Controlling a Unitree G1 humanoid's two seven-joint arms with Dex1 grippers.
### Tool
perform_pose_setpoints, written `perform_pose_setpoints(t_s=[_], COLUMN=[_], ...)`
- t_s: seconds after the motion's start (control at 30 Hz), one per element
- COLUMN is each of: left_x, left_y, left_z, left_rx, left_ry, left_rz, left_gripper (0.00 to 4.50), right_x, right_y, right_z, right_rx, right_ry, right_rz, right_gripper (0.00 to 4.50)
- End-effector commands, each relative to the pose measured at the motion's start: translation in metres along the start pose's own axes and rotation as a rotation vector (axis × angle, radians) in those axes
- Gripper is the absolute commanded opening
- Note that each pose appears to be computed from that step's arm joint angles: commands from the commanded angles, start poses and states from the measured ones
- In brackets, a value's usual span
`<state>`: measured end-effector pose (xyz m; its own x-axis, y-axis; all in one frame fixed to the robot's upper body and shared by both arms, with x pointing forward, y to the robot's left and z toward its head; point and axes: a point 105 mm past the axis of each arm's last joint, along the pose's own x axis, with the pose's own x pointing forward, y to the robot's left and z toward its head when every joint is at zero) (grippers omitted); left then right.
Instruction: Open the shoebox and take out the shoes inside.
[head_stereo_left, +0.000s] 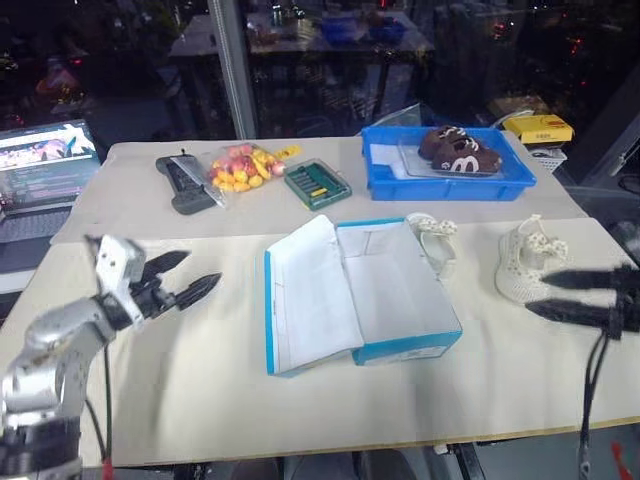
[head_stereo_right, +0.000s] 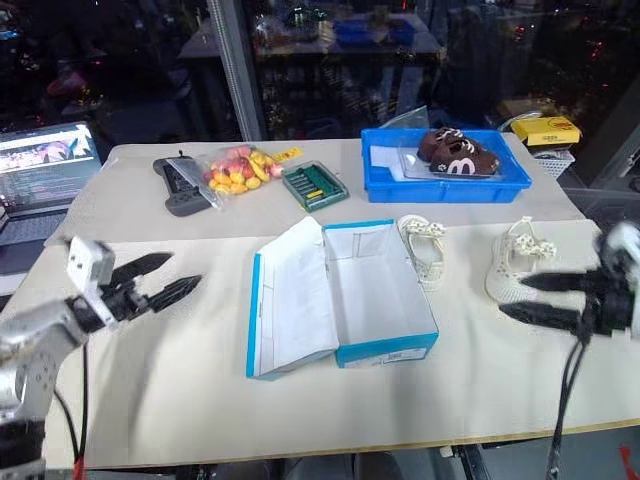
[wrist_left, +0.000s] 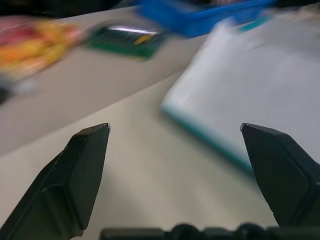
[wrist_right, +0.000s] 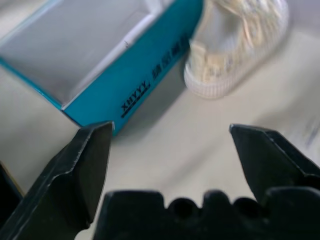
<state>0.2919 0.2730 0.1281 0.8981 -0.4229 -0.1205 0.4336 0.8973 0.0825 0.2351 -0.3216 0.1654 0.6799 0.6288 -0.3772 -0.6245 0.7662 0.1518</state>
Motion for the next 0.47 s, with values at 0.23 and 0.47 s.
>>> perform_pose_setpoints(t_s=[0.23,0.47], left_x=[-0.032,-0.032], left_y=[-0.015,-0.023], left_z=[-0.055,-0.078], left_rx=[0.056,0.067], left_ry=[-0.08,-0.079], left_rz=[0.401,0.479], left_gripper=[4.5,4.5], right_x=[0.018,0.05], right_y=[-0.011,0.003], right_z=[-0.049,-0.069], right_rx=[-0.134,-0.194], right_ry=[-0.39,-0.36], right_rz=[-0.672,-0.678], right_gripper=[4.42,4.42])
